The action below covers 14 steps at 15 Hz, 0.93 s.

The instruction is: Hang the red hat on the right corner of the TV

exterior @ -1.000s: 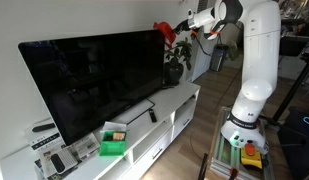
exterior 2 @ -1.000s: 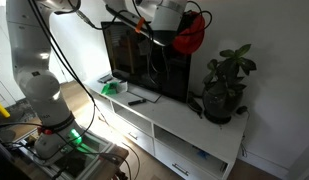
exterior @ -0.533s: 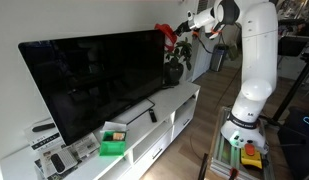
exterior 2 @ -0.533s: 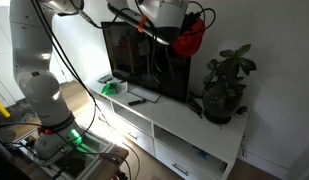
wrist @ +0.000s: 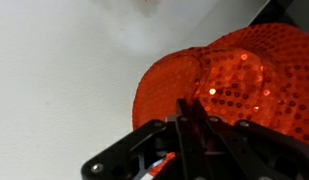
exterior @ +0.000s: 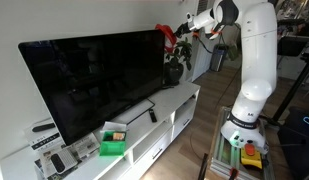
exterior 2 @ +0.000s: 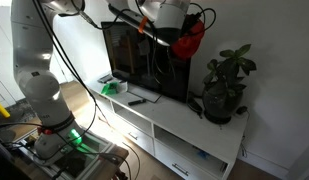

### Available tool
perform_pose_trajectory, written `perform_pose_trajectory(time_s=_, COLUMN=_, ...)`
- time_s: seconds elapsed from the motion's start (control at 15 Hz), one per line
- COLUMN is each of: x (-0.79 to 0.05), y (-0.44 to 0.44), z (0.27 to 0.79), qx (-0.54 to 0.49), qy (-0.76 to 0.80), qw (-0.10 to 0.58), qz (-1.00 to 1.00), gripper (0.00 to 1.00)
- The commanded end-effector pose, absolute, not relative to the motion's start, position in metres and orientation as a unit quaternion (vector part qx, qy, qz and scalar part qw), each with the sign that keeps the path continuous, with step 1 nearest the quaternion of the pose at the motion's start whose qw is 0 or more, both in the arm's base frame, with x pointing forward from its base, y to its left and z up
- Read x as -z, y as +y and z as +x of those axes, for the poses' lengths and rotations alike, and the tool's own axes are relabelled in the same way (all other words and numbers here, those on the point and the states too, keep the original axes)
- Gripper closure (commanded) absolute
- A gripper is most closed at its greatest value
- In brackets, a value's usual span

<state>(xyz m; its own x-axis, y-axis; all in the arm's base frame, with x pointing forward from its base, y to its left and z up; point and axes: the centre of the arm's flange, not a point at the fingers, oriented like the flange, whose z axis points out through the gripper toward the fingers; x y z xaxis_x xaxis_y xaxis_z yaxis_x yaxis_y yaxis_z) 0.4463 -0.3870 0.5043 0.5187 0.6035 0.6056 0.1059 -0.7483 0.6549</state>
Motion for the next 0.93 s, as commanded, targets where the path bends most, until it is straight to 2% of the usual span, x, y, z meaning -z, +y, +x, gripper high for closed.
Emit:
perform_pose_trajectory(time_s=0.0, x=-0.5028, y=-0.3934, z=0.4485, qx=-0.428, qy=0.235, qw=0.283, qz=0.825, gripper=0.64)
perform_pose_trajectory(time_s=0.07, x=-0.5015, y=-0.3931, z=0.4494, qx=-0.428, qy=0.236, qw=0.283, qz=0.825, gripper=0.62)
perform_pose_trajectory(time_s=0.13, x=-0.5002, y=-0.3929, z=0.4502, qx=-0.427, qy=0.237, qw=0.282, qz=0.826, gripper=0.74)
perform_pose_trajectory(time_s=0.2, x=-0.4991, y=-0.3929, z=0.4508, qx=-0.426, qy=0.238, qw=0.282, qz=0.826, gripper=0.56)
perform_pose_trajectory(time_s=0.27, x=-0.4982, y=-0.3928, z=0.4513, qx=-0.425, qy=0.238, qw=0.281, qz=0.827, gripper=0.45)
perform_pose_trajectory(time_s=0.73, x=-0.496, y=-0.3926, z=0.452, qx=-0.424, qy=0.237, qw=0.28, qz=0.828, gripper=0.0)
perform_pose_trajectory(time_s=0.87, x=-0.4962, y=-0.3923, z=0.4518, qx=-0.422, qy=0.236, qw=0.278, qz=0.83, gripper=0.0)
